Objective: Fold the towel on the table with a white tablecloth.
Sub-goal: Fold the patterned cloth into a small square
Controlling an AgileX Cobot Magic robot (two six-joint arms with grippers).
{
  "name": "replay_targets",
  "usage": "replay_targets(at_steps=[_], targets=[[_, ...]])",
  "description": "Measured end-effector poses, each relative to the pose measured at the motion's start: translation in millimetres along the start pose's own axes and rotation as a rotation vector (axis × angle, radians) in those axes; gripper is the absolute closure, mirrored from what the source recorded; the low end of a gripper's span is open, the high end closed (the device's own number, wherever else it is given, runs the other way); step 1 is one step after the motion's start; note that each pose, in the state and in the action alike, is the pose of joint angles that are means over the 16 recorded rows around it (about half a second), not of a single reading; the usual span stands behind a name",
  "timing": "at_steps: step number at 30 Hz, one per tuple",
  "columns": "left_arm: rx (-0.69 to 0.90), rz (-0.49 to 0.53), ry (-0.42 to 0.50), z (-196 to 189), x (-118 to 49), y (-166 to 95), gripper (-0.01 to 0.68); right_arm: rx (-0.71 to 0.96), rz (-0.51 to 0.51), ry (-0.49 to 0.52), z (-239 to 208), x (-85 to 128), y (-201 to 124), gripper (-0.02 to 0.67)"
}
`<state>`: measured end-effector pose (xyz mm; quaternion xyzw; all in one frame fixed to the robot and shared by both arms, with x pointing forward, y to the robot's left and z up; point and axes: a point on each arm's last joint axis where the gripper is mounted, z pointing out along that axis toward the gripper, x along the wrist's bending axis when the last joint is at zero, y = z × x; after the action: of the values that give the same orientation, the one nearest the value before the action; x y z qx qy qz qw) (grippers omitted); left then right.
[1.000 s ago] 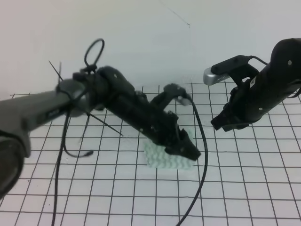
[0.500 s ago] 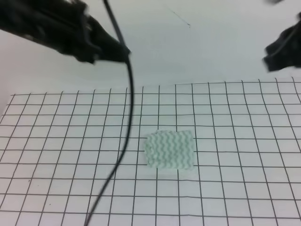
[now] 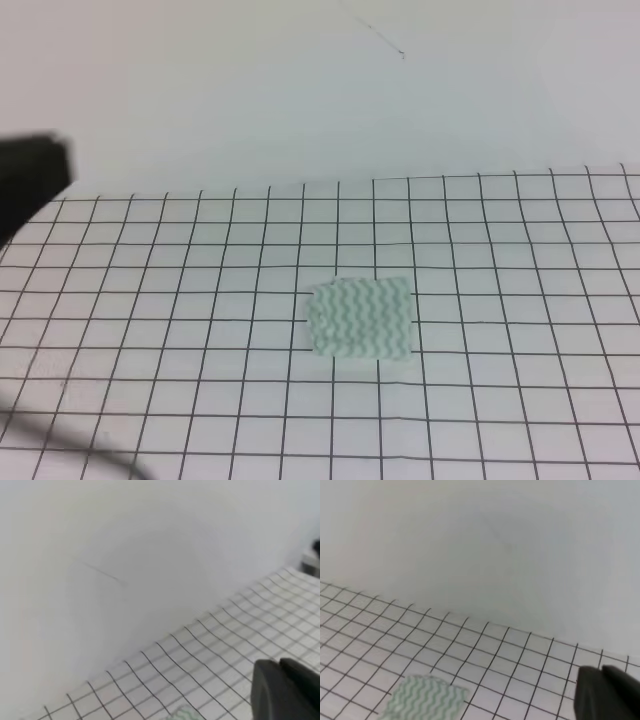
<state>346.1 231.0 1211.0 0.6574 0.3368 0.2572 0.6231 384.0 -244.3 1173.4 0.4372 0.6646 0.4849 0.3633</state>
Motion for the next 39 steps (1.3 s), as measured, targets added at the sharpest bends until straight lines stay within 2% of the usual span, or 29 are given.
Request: replay_targets(at_steps=[7,12,23,34,39], targets=[[-0.159,-0.006,0.134,-49,-5.7,-64,0.673,-0.077,-0.015,-0.025,-7,0,-44,0.639],[-0.192,0.031,0.177,-62,-6.0,-90,0.674,-0.080,-0.067,-0.026,-1,2,-72,0.639],[-0.176,0.088,0.200,-65,-5.2,-101,0.674,-0.051,-0.138,-0.011,9,6,-106,0.639],[-0.168,0.086,0.202,-64,-4.3,-104,0.674,-0.020,-0.138,-0.012,10,5,-111,0.638],[-0.137,0.124,0.234,-61,0.0,-112,0.674,-0.017,-0.137,-0.013,10,5,-112,0.638]])
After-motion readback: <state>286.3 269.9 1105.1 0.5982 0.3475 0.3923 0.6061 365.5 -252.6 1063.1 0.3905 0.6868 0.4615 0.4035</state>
